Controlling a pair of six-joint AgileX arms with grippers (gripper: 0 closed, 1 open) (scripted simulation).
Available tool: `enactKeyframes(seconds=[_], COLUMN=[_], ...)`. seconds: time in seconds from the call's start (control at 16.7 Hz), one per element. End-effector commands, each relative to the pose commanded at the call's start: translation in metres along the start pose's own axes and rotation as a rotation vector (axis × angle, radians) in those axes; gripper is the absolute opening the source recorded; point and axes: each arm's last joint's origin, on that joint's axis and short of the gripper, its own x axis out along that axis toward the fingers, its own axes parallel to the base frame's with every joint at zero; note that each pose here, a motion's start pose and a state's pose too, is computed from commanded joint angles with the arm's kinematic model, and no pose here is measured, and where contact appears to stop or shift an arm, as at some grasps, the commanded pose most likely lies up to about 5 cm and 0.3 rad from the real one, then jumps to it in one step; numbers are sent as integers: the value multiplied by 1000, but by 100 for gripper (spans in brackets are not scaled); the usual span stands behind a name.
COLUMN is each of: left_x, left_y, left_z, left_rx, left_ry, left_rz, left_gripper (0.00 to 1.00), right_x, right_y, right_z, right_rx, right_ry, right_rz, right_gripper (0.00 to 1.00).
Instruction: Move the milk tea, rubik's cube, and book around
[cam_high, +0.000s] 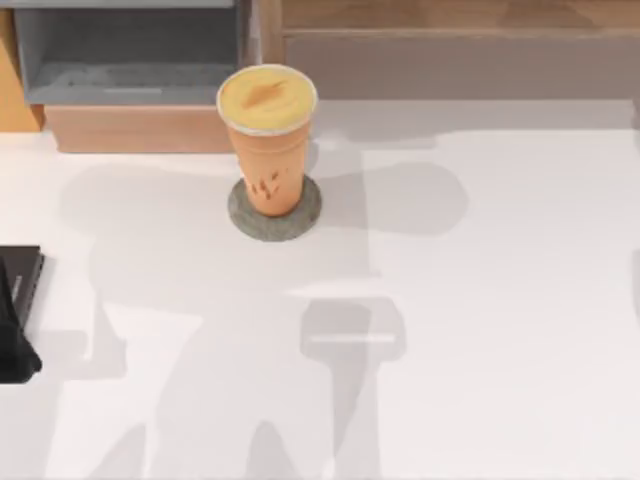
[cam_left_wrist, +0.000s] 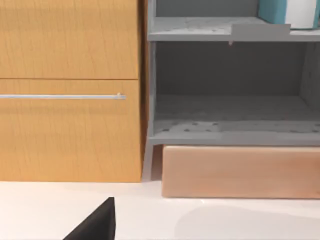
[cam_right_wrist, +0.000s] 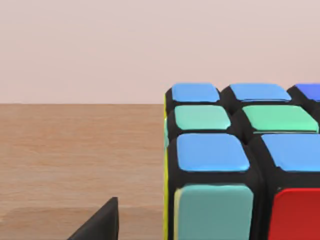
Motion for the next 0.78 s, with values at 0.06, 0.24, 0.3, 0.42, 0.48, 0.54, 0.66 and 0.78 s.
enactKeyframes(seconds=[0.06, 0.24, 0.3, 0.42, 0.48, 0.54, 0.66, 0.78], left_x=[0, 0, 0, 0, 0, 0, 0, 0], left_y=[0, 0, 0, 0, 0, 0, 0, 0], left_z=[0, 0, 0, 0, 0, 0, 0, 0], left_rx=[0, 0, 0, 0, 0, 0, 0, 0], left_ry=[0, 0, 0, 0, 0, 0, 0, 0], left_rz=[0, 0, 0, 0, 0, 0, 0, 0], left_gripper=[100, 100, 100, 100, 100, 100, 100, 100], right_x=[-4, -13, -17, -22, -22, -22, -20, -26], right_y=[0, 0, 1, 0, 0, 0, 2, 6], right_z=[-1, -1, -2, -1, -1, -1, -2, -2], right_rx=[1, 1, 1, 0, 0, 0, 1, 2], right_ry=[3, 4, 6, 3, 3, 3, 5, 10], right_rz=[0, 1, 1, 1, 1, 1, 6, 8], right_gripper=[100, 100, 100, 100, 100, 100, 100, 100])
